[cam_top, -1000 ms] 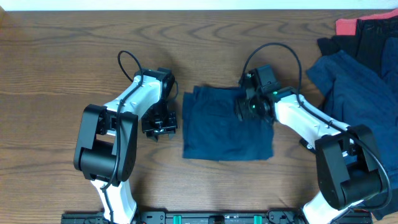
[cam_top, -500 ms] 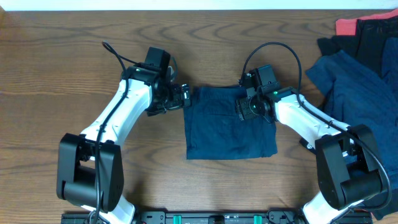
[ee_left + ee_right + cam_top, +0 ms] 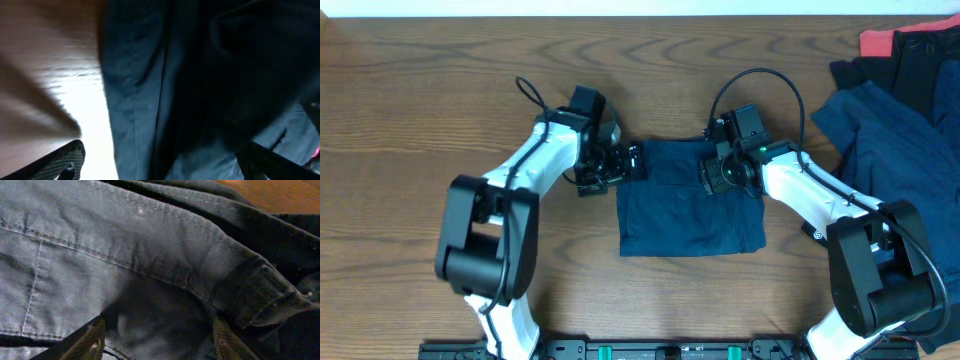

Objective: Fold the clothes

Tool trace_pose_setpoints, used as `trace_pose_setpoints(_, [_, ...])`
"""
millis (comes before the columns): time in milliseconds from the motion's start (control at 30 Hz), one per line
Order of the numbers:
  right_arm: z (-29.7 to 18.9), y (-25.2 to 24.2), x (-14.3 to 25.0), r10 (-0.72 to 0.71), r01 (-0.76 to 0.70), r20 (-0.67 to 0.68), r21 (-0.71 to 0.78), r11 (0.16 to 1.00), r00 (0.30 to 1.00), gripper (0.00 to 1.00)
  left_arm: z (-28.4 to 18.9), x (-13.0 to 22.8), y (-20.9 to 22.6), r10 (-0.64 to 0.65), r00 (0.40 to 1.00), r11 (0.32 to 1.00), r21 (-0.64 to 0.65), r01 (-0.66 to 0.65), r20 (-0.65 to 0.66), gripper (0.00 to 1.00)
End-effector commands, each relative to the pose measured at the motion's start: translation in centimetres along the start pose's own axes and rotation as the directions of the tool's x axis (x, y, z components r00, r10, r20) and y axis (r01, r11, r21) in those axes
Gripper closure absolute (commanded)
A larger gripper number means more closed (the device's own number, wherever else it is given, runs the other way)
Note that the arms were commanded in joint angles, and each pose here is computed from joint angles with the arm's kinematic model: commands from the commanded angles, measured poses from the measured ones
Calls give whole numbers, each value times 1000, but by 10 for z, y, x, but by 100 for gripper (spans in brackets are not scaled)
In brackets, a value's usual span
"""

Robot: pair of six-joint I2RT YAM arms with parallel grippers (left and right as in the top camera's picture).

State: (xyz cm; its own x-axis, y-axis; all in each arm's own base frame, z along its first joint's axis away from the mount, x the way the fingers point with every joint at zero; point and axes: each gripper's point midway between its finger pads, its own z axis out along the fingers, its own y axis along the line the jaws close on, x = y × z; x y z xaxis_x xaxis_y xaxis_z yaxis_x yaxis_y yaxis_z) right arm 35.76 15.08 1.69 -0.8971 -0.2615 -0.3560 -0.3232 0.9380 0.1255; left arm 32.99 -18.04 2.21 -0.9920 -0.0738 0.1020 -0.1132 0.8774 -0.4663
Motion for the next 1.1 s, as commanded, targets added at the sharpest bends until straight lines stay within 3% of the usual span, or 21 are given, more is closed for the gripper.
trace_pose_setpoints(0, [5,-2,8,-16,17,-27,17,1000,999,33,18,10,-12,12,997,997,82,-6,-76,0])
trace_pose_setpoints(100, [5,-2,8,-16,17,-27,17,1000,999,34,27,14,-24,39,994,991,131,-26,-98,16])
trace_pose_setpoints(333, [5,-3,7,-14,15,-26,18,1000,1000,37,33,18,-37,133,987,983,142,-120,-86,91])
trace_pose_setpoints(367, [4,-3,7,-14,14,-23,17,1000,1000,39,31,17,-35,128,988,984,139,-116,-84,94])
trace_pose_setpoints(433, [-2,-2,1,-13,13,-5,17,1000,1000,40,23,13,-28,104,992,988,122,-95,-71,94])
trace_pose_setpoints(633, [-65,-1,-45,-5,3,147,17,1000,989,36,-44,-16,54,-43,993,986,-156,60,110,94])
trace_pose_setpoints(733, [-105,-9,-69,14,-21,251,24,999,968,35,-92,-36,84,-126,958,975,-145,167,256,94])
trace_pose_setpoints(867, [-136,-12,-75,19,-29,311,28,999,950,35,-154,-69,129,-277,836,942,-38,334,473,94])
trace_pose_setpoints(1067, [-134,-12,-52,30,-38,225,31,999,974,35,-225,-101,216,-495,551,825,165,540,672,94])
